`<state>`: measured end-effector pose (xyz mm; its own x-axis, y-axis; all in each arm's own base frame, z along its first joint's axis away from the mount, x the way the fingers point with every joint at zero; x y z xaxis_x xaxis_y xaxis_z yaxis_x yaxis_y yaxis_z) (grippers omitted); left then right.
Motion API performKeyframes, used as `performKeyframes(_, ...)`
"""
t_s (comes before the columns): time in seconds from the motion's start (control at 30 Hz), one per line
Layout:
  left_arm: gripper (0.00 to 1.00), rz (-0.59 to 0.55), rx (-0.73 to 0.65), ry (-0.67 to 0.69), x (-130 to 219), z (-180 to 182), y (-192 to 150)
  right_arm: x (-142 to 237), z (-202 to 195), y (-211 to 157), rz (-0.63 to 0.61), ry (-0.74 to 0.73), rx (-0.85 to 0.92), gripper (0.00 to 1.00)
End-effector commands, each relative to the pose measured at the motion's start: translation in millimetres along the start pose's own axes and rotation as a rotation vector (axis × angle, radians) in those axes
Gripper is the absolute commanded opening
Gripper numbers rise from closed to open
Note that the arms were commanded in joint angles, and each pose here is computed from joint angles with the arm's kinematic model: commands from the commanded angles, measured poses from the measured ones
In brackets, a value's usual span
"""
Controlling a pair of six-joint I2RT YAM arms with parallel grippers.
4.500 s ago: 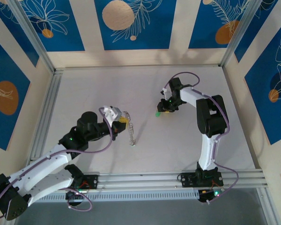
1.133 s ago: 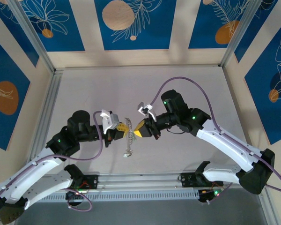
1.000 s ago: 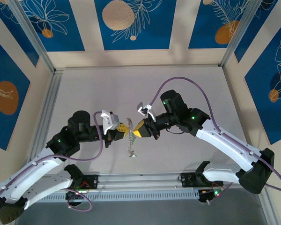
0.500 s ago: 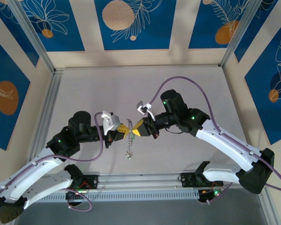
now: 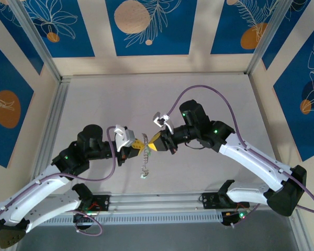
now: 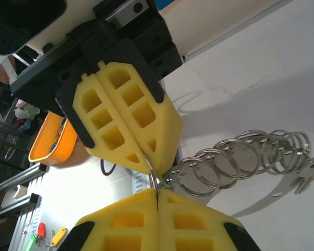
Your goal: Put the keys on the keyring
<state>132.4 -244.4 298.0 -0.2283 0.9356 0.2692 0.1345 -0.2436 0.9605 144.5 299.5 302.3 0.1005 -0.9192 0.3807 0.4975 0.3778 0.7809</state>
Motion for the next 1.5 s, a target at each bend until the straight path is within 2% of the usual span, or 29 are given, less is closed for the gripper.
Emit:
performKeyframes(0.0,0.00,-0.066,-0.065,-0.037,9,-13,25,2,-8,5,-0.007,-0.045,-0.023,0.00)
performKeyframes(0.73,0.00,-0.078,-0.083,-0.015,11,-12,27,-4,-24,-4,0.045,-0.094,-0.055,0.00)
performKeyframes(1.1,0.00,-0.130,-0.100,0.015,11,-7,33,-7,-7,-9,0.090,0.005,-0.050,0.00)
performKeyframes(1.37,0.00,-0.174,-0.134,0.045,17,-6,37,12,11,-6,0.040,0.009,0.035,0.19)
performKeyframes(1.47,0.00,-0.172,-0.138,0.022,16,-9,37,23,13,1,-0.018,-0.059,0.092,0.32)
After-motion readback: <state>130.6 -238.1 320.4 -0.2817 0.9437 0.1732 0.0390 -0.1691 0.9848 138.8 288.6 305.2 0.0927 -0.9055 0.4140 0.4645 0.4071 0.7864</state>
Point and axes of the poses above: each hand's point on the last joint's axis, 136 mm out from that joint toward the fingers, its own x axis back along the fingers, its own z axis along the line the jaws close on, y = z × x, the point moved 2 cm from there along x, back along the fingers, and after that the axes turned 1 degree about x, right-handed, at the moved point
